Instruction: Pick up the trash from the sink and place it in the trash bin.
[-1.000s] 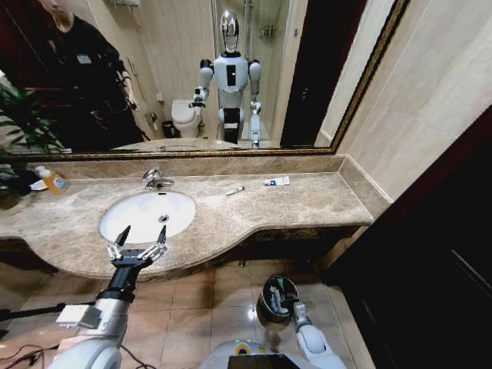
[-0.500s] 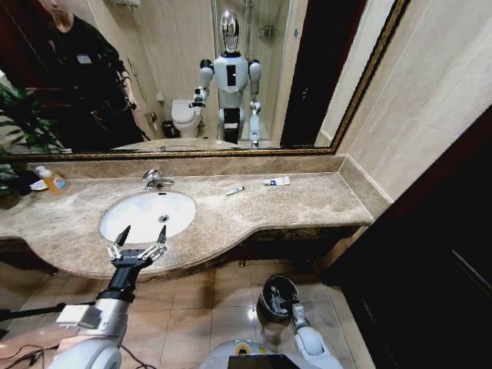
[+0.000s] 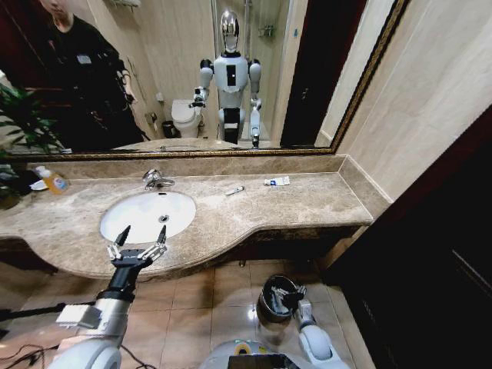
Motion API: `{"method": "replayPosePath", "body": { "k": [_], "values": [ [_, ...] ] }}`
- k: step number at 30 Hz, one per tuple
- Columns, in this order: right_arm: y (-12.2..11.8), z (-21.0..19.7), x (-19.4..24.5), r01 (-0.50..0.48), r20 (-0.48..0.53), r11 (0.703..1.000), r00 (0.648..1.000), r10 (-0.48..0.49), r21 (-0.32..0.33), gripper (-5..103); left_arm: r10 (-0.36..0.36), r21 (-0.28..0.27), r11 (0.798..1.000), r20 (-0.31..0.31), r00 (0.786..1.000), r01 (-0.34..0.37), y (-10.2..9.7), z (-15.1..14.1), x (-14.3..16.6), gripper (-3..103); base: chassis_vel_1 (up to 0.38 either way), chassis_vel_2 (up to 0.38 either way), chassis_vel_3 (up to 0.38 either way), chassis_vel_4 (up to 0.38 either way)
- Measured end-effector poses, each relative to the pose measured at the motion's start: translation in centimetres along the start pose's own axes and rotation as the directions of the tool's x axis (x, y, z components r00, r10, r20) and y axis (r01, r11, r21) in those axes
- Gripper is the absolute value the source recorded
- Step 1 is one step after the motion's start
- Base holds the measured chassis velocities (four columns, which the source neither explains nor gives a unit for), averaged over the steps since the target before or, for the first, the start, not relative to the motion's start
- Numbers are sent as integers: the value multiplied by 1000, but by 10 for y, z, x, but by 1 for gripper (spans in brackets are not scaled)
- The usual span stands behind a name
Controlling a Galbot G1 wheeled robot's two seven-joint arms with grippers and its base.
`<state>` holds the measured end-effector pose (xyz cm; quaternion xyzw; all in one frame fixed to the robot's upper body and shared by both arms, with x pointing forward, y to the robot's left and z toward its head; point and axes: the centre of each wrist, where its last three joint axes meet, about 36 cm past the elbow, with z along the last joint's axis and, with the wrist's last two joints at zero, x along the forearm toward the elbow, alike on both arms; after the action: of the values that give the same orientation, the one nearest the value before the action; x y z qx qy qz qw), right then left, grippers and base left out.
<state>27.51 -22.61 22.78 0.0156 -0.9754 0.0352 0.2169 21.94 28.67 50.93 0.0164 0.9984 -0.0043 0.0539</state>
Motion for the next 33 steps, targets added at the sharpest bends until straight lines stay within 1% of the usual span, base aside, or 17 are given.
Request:
{"method": "replayPosePath", "body": {
  "k": [2,3,6,7,9,11,12,15,16,17,19,21,23,25,29,30,33],
  "values": [
    [-1,-23,13,8,21,1000,1000,-8,-11,100,0,0,1000,0,1000,0,0,0,0,100,0,0,0,0],
    [-1,-23,13,8,21,1000,1000,-8,-11,100,0,0,1000,0,1000,0,0,0,0,100,0,0,0,0],
    [-3,-63,36,33,67,999,997,-32,-3,100,0,0,1000,0,1000,0,0,0,0,100,0,0,0,0],
    [-3,-63,36,33,67,999,997,-32,-3,100,0,0,1000,0,1000,0,0,0,0,100,0,0,0,0],
    [-4,-96,49,40,116,999,992,-40,7,100,0,0,1000,0,1000,0,0,0,0,100,0,0,0,0],
    [-6,-123,55,38,161,999,986,-39,7,100,0,0,1000,0,1000,0,0,0,0,100,0,0,0,0],
    [-6,-123,55,38,161,999,986,-39,7,100,0,0,1000,0,1000,0,0,0,0,100,0,0,0,0],
    [-9,-159,57,55,220,998,974,-55,5,100,0,0,1000,0,1000,0,0,0,0,100,0,0,0,0],
    [-9,-159,57,55,220,998,974,-55,5,100,0,0,1000,0,1000,0,0,0,0,100,0,0,0,0],
    [-10,-170,56,66,242,998,968,-66,7,100,0,0,1000,0,1000,0,0,0,0,100,0,0,0,0],
    [-12,-192,52,98,283,995,954,-100,19,100,0,0,1000,0,1000,0,0,0,0,100,0,0,0,0],
    [-12,-198,51,114,293,993,949,-115,23,100,0,0,1000,0,1000,0,0,0,0,100,0,0,0,0],
    [-13,-215,40,183,324,982,928,-186,39,100,0,0,1000,0,1000,0,0,0,0,100,0,0,0,0],
    [-14,-219,34,204,329,978,921,-208,47,100,0,0,1000,0,1000,0,0,0,0,100,0,0,0,0],
    [-13,-240,-8,272,366,957,884,-292,105,100,0,0,1000,0,1000,0,0,0,0,100,0,0,0,0],
    [-13,-240,-8,272,366,957,884,-292,105,100,0,0,1000,0,1000,0,0,0,0,100,0,0,0,0],
    [-14,-253,-41,284,388,950,867,-312,129,100,0,0,1000,0,1000,0,0,0,0,100,0,0,0,0]
  ]
}}
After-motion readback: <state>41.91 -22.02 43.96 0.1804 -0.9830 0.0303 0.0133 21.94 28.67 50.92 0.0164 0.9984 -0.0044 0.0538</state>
